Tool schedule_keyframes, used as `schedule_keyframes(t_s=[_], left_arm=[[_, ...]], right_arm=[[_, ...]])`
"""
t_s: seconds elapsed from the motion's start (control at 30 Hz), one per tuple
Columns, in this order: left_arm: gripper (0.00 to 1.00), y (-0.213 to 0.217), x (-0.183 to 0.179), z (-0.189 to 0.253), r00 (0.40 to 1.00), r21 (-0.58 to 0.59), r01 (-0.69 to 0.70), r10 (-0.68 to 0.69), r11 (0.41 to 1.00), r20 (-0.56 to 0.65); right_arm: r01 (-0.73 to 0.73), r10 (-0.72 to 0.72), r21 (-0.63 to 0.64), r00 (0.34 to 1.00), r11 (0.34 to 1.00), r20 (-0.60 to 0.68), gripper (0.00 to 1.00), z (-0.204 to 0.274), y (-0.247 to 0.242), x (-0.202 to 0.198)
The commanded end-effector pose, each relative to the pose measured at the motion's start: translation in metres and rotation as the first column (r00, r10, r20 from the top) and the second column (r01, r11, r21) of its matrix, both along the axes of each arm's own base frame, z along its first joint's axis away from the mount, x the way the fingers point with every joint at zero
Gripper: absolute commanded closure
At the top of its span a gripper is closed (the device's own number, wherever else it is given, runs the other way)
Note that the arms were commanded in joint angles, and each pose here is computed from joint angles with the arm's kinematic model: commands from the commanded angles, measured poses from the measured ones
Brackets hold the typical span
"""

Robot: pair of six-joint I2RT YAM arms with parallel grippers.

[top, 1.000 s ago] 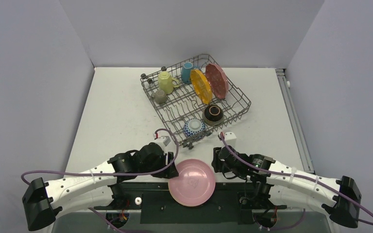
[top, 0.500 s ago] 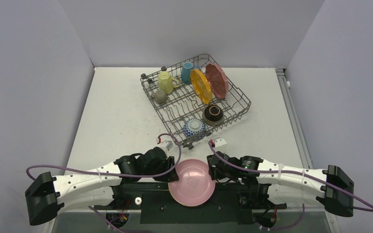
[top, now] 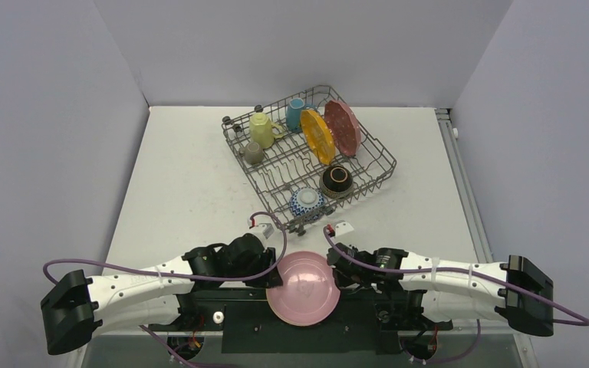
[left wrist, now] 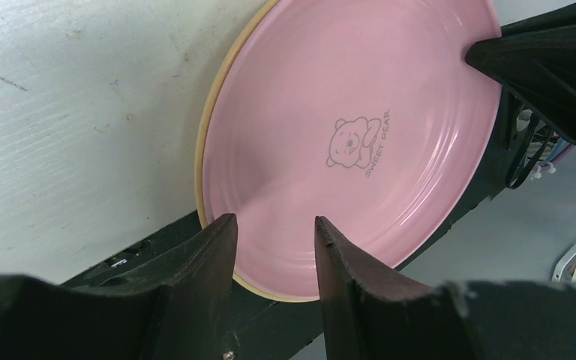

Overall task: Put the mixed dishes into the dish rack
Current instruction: Pick up the plate from the corner of the board.

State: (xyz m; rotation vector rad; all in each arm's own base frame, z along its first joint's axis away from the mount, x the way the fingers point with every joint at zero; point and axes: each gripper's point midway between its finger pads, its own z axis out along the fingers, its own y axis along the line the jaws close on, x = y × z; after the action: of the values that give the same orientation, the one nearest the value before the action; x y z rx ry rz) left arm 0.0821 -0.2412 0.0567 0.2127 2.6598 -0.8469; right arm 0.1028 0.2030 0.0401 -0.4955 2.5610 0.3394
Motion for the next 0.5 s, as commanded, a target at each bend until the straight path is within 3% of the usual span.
schedule_keyframes(t_s=[0.0, 0.07, 0.3, 0.47], left_arm=[[0.61, -0.008, 0.004, 0.004, 1.000, -0.043, -0.011, 0.012, 0.999, 0.019], [0.61, -0.007, 0.004, 0.003, 1.000, -0.042, -0.012, 0.013, 0.999, 0.018], [0.60, -0.006, 0.004, 0.004, 1.000, -0.044, -0.017, 0.018, 0.999, 0.023], [0.51, -0.005, 0.004, 0.006, 1.000, -0.044, -0.018, 0.019, 0.999, 0.023]], right_arm=[[0.014, -0.015, 0.018, 0.999, 1.000, 0.051, 0.96, 0.012, 0.008, 0.009], [0.020, -0.021, 0.016, 0.998, 1.000, 0.062, 1.00, 0.014, 0.007, 0.011], [0.030, -0.028, -0.015, 0.992, 0.999, 0.121, 1.00, 0.029, 0.007, 0.013], [0.024, -0.021, -0.015, 0.985, 1.000, 0.170, 1.00, 0.045, 0.015, 0.015]])
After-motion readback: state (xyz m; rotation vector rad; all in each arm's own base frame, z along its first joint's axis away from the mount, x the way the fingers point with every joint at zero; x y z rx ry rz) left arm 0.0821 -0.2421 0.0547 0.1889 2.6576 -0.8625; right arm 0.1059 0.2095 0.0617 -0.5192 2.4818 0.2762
